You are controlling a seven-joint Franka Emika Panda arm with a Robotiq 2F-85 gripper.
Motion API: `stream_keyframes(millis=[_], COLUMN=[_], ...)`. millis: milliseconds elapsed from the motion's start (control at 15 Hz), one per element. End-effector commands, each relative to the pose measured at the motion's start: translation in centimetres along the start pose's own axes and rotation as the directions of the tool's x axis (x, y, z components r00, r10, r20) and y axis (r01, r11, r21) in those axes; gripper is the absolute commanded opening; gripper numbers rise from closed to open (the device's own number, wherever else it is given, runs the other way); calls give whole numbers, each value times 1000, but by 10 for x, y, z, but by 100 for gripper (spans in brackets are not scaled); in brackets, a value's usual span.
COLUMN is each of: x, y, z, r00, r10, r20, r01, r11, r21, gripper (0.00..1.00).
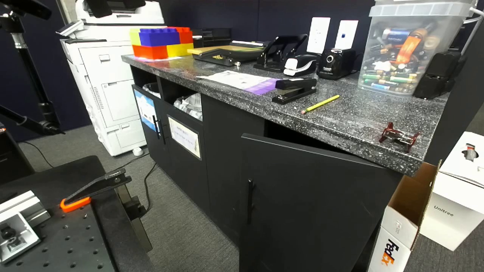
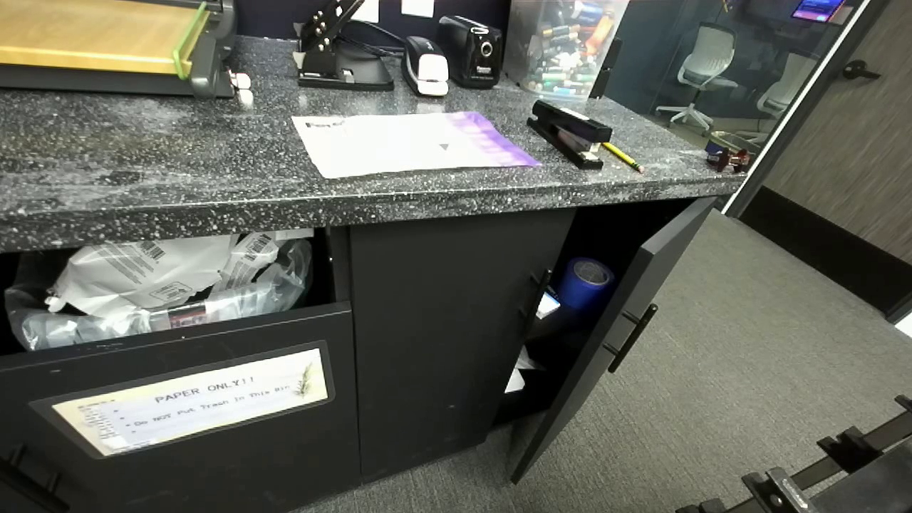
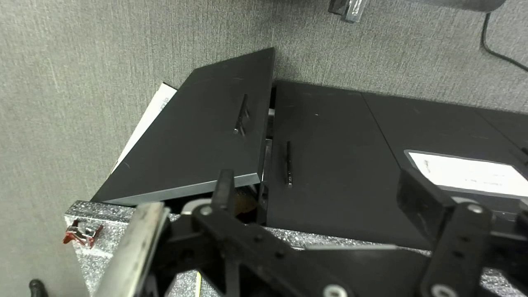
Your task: Move the stapler to the left and put it on the paper
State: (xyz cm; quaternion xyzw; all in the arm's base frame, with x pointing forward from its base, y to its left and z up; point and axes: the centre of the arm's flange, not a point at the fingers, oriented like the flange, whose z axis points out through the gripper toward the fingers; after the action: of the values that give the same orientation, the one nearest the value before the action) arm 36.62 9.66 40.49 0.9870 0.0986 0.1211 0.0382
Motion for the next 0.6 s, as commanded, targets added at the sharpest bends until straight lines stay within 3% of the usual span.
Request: stream_keyframes(millis=[0, 267, 533], x=[59, 133, 208], y=[-17, -39, -35], z=[8, 19, 38], r00=[1000, 1000, 1000], r10=[6, 18, 18], r20=[11, 22, 21], r01=[-6, -18, -19], r11=[1000, 1000, 1000], r21=[-7, 0, 19], gripper=[100, 100, 100])
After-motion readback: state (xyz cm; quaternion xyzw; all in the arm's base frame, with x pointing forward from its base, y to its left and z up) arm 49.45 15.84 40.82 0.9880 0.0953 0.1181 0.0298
